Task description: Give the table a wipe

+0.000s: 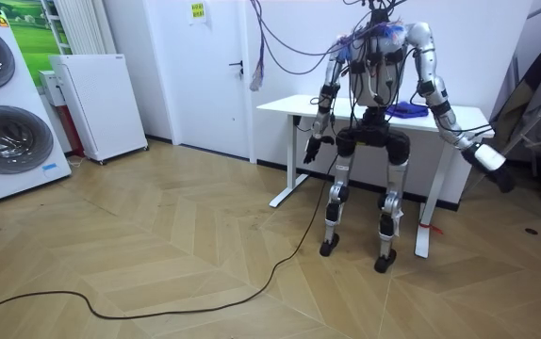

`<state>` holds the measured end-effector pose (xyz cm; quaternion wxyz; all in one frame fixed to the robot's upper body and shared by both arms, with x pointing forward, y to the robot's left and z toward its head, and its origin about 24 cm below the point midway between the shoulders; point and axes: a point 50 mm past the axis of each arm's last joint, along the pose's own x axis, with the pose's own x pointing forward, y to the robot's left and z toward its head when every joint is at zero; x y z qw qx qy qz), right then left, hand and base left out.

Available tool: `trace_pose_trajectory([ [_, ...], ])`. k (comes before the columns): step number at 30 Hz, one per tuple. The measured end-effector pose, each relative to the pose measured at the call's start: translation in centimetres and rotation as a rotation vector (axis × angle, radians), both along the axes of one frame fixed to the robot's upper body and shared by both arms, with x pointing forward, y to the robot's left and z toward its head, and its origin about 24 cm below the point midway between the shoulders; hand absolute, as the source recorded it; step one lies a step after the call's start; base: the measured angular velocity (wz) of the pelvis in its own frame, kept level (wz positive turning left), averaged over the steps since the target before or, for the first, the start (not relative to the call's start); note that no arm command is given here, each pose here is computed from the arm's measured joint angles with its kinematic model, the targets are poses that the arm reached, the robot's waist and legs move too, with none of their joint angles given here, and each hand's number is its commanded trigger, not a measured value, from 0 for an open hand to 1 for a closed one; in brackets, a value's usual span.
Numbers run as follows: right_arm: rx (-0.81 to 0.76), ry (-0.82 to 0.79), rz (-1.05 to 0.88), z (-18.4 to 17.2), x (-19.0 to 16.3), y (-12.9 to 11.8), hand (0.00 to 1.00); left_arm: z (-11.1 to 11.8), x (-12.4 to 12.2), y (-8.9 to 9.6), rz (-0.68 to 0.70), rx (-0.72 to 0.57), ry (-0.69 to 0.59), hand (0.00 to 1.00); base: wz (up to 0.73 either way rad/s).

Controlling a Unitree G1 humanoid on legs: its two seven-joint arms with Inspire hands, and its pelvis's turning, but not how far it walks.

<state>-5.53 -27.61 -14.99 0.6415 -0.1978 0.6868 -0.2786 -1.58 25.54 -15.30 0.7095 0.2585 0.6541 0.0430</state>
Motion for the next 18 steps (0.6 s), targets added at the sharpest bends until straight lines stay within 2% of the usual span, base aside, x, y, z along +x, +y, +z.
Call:
trace_pose_trajectory([
  [4, 0.067, 0.043, 0.204, -0.6, 1.5, 1.3, 0.00, -0.5, 0.6, -1.9, -0.037, -0.024, -0.015, 0.00, -0.01],
  [7, 0.091, 0.047, 0.354, -0.9, 3.2, 1.8, 0.00, -0.7, 1.3, -2.7, -0.064, -0.040, -0.028, 0.00, 0.09],
  [13, 0.090, 0.050, 0.480, -1.0, 4.7, 2.1, 0.00, -0.8, 1.7, -3.1, -0.071, -0.048, -0.038, 0.00, 0.14],
  [18, 0.098, 0.048, 0.512, -1.1, 5.1, 2.5, 0.00, -0.9, 1.6, -3.5, -0.086, -0.058, -0.032, 0.00, 0.07],
])
